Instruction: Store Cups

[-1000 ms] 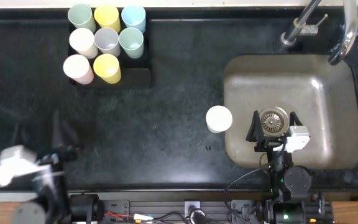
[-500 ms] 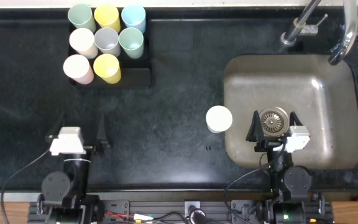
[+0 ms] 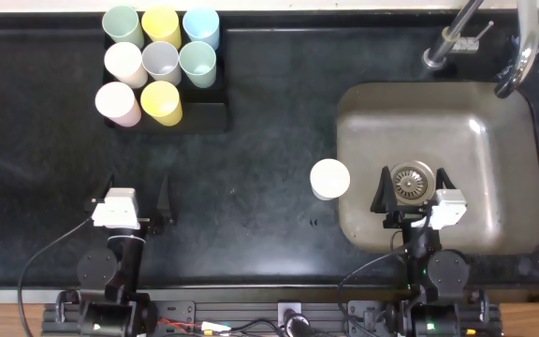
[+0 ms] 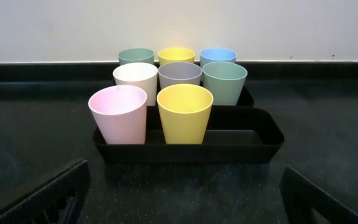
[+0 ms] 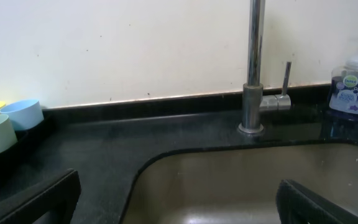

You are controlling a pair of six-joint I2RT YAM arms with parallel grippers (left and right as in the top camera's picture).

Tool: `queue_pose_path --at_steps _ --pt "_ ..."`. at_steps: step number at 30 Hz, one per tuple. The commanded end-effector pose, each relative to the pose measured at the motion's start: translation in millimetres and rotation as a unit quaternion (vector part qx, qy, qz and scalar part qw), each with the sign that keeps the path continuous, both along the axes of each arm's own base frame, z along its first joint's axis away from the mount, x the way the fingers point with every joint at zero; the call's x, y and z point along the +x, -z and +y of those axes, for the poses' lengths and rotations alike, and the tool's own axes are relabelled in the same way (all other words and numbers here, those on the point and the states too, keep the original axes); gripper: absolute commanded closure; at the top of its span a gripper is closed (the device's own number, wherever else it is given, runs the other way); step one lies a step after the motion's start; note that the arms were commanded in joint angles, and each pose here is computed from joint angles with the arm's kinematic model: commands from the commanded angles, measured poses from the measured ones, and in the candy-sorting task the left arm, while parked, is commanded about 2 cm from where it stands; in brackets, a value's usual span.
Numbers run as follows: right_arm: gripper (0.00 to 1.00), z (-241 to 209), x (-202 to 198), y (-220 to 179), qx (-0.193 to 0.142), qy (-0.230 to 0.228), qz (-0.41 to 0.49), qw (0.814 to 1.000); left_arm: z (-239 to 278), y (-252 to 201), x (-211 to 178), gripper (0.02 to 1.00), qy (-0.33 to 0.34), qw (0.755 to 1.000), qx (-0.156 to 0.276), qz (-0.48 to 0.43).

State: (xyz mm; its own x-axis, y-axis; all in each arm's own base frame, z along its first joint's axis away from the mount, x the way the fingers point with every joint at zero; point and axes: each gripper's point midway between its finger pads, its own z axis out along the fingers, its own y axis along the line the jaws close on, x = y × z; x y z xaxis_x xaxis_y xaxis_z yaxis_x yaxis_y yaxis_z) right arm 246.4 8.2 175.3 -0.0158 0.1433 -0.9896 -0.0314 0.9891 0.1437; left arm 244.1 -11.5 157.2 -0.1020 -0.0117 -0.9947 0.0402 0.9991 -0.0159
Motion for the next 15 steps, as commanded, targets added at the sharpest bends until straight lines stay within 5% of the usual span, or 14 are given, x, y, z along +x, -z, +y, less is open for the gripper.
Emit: queue_pose_path --at_steps 1,15 --pt "0.003 0.8 0.2 3.3 0.000 -0.003 0.000 1.000 0.9 1.0 0.2 0.018 0.002 1.000 0.010 -0.004" --pt "0.003 0.8 0.2 3.3 0.000 -0.003 0.000 1.000 7.8 1.1 0.4 0.020 -0.013 1.000 0.010 -0.004"
